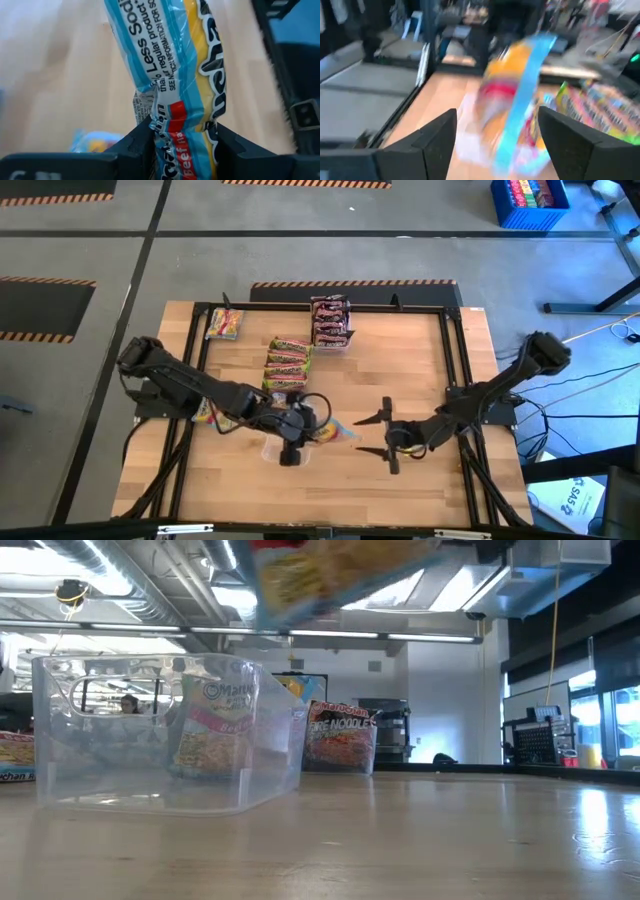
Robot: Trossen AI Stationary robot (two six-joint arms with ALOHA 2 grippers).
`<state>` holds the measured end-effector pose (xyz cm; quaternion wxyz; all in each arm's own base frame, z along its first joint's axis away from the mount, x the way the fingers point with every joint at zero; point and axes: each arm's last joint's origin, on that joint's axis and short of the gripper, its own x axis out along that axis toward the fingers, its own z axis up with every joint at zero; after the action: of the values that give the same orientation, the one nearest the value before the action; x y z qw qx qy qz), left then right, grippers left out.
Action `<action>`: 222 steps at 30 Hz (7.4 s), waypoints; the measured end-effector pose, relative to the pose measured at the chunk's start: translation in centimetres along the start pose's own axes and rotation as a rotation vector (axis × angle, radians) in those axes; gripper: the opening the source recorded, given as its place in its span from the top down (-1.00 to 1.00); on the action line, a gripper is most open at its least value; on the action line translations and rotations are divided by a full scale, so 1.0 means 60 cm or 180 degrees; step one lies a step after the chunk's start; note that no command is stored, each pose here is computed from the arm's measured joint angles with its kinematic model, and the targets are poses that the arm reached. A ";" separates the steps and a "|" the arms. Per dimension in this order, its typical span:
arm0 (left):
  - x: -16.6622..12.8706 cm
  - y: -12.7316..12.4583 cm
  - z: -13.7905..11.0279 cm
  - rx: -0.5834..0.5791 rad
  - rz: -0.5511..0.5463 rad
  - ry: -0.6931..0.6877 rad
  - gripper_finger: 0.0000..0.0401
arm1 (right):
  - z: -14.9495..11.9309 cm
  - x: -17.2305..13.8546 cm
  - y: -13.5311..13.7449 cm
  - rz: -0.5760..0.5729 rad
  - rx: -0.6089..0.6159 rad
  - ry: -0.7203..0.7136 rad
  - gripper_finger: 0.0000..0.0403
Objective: Sort Maruchan noodles
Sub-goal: Put the right blue noodle pack into the bottom transparent bin, then put the bottom blue noodle pack into the bottom transparent bin
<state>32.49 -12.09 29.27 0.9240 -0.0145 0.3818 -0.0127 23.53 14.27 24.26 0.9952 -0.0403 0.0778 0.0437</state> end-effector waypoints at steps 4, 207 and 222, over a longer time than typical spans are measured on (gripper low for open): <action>-0.046 0.009 -0.016 0.0137 0.0259 0.0227 0.41 | -0.011 -0.021 0.009 0.0111 0.0063 0.0356 -0.27; -0.006 -0.107 -0.322 -0.1479 0.0296 0.1276 0.16 | -0.135 0.052 0.058 -0.0135 0.0288 0.0836 -0.26; 0.026 -0.128 -0.306 -0.1338 -0.0133 0.0883 0.16 | -0.135 0.052 0.058 -0.0136 0.0287 0.0837 -0.26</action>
<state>20.54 -20.12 15.46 0.8391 -0.2123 0.4988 0.0459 25.07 17.26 15.52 0.9779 -0.0026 0.2084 0.0134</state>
